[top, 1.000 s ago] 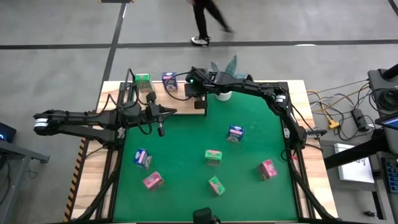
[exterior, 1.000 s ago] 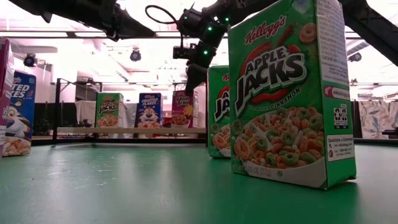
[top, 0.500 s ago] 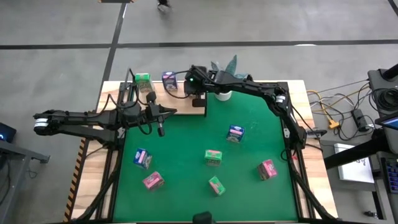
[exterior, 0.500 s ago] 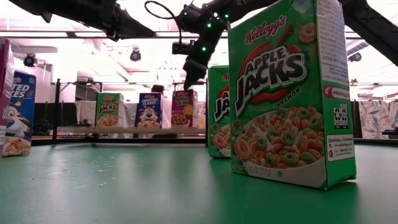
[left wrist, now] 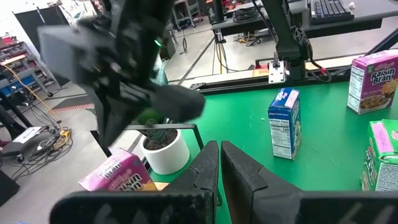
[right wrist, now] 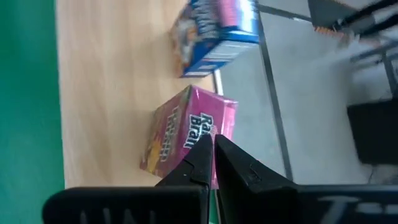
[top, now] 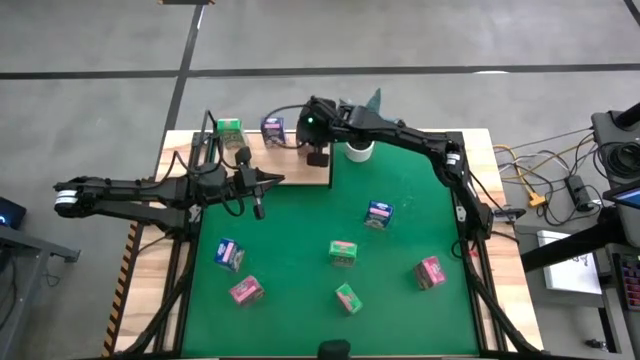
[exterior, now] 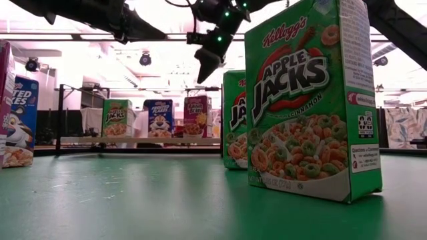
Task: Stack cereal on shelf
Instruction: Put the top pink cereal box on the shelf
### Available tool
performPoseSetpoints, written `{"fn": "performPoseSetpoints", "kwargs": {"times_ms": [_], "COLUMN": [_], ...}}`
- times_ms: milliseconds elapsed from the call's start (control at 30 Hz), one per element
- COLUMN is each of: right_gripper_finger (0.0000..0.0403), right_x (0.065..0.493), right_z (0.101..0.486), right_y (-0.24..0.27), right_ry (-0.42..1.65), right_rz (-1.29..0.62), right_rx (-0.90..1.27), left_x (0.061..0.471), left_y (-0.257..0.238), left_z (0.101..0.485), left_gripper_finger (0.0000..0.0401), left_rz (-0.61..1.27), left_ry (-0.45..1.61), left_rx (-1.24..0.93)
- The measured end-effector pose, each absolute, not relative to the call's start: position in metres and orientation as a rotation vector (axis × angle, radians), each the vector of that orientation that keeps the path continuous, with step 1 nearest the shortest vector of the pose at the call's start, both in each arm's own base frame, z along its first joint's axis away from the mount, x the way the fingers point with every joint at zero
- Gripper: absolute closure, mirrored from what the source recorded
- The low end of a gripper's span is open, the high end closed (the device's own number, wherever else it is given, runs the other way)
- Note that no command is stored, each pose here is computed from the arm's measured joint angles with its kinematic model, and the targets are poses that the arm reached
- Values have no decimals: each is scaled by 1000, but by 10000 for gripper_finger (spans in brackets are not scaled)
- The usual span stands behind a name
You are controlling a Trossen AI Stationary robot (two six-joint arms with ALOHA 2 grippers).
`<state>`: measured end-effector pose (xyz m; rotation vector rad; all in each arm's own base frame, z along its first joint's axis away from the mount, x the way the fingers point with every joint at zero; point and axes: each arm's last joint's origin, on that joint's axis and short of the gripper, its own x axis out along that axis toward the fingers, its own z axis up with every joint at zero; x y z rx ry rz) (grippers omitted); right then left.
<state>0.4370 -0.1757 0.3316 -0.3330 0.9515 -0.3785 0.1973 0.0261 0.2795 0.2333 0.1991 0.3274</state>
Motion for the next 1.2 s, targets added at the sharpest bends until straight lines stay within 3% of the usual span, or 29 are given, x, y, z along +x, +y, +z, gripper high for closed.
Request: {"fn": "performPoseSetpoints", "kwargs": {"times_ms": [167, 700, 1200], "right_gripper_finger": [394, 394, 394], "right_x": [433, 442, 452], "right_z": [345, 302, 296], "right_y": [-187, -202, -205], "right_ry": [866, 986, 1031], "right_rz": [-364, -326, -259], "right_rx": [-210, -166, -536], "left_x": [198, 198, 198], "left_y": [26, 26, 26], "left_z": [282, 283, 283], "left_gripper_finger": [400, 400, 400], "left_rz": [331, 332, 332], "left_ry": [169, 161, 162], "left_rx": [231, 231, 231]}}
